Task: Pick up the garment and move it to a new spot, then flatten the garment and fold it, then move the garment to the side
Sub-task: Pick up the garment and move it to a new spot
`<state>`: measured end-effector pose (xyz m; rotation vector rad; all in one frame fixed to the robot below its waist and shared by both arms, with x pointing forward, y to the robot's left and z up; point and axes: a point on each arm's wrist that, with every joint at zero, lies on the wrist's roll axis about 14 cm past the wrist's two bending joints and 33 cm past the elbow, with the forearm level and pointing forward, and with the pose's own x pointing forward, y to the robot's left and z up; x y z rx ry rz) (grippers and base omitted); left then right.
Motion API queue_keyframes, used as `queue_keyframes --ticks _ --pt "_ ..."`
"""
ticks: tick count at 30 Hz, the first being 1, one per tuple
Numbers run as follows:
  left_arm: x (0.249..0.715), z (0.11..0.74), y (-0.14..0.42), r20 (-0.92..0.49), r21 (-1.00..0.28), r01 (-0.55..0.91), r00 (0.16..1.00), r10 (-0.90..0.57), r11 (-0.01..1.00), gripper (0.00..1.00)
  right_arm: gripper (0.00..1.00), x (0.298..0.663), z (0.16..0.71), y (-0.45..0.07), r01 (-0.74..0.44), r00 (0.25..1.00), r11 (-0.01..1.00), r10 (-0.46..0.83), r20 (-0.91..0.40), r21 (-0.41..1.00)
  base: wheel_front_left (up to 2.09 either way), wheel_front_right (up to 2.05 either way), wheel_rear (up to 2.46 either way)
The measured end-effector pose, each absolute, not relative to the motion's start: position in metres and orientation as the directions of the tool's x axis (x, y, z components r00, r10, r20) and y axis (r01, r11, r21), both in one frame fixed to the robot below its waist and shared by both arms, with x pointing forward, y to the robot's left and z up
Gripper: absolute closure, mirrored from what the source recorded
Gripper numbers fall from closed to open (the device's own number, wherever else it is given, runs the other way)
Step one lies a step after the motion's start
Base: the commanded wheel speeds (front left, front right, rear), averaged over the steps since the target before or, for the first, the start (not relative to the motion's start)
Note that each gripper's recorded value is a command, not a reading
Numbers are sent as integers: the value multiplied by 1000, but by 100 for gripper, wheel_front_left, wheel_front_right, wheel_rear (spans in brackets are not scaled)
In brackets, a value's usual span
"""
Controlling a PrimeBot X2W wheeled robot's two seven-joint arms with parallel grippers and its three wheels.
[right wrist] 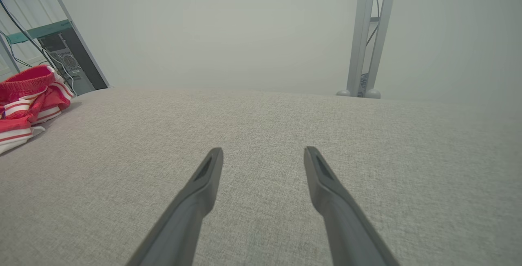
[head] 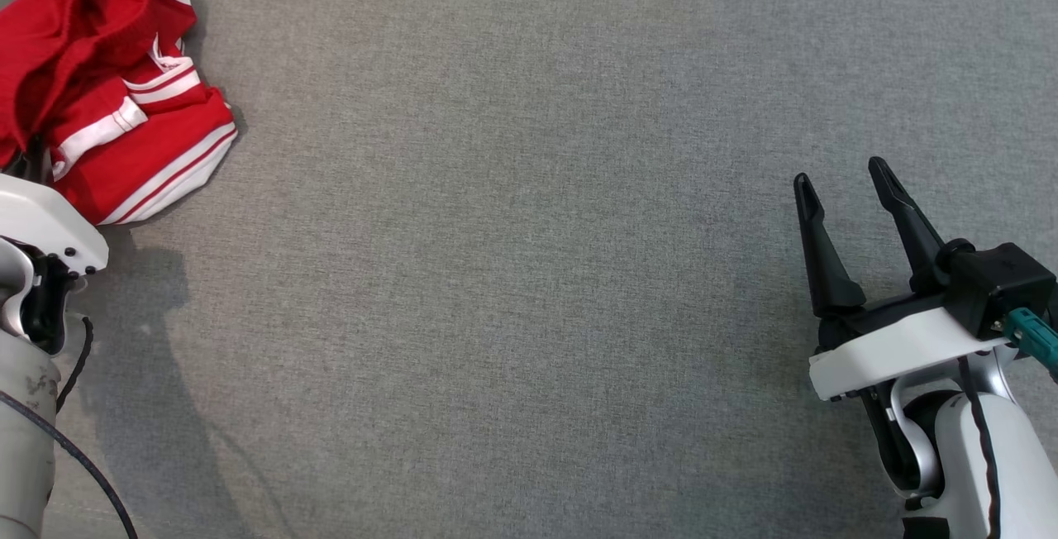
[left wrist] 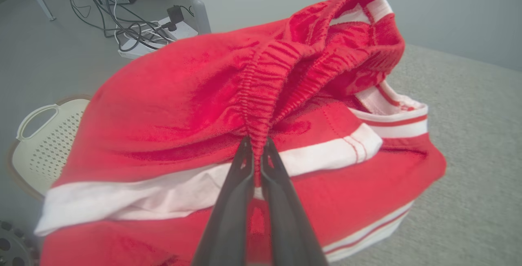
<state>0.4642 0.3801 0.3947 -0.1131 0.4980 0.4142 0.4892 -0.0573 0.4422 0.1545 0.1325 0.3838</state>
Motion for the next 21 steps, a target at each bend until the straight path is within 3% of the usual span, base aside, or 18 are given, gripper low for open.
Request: queue_keyframes --ticks 4,10,21 --pt "466 412 387 -417 -8 -418 827 377 908 100 0 489 446 -55 -368 917 913 388 -92 176 0 0 0" --pt "476 470 400 -208 1 -427 884 418 904 100 0 483 462 -56 -368 923 914 381 -57 169 0 0 0" --pt "463 584 365 158 22 -333 932 325 943 100 0 457 504 -75 -335 942 926 335 30 171 0 0 0"
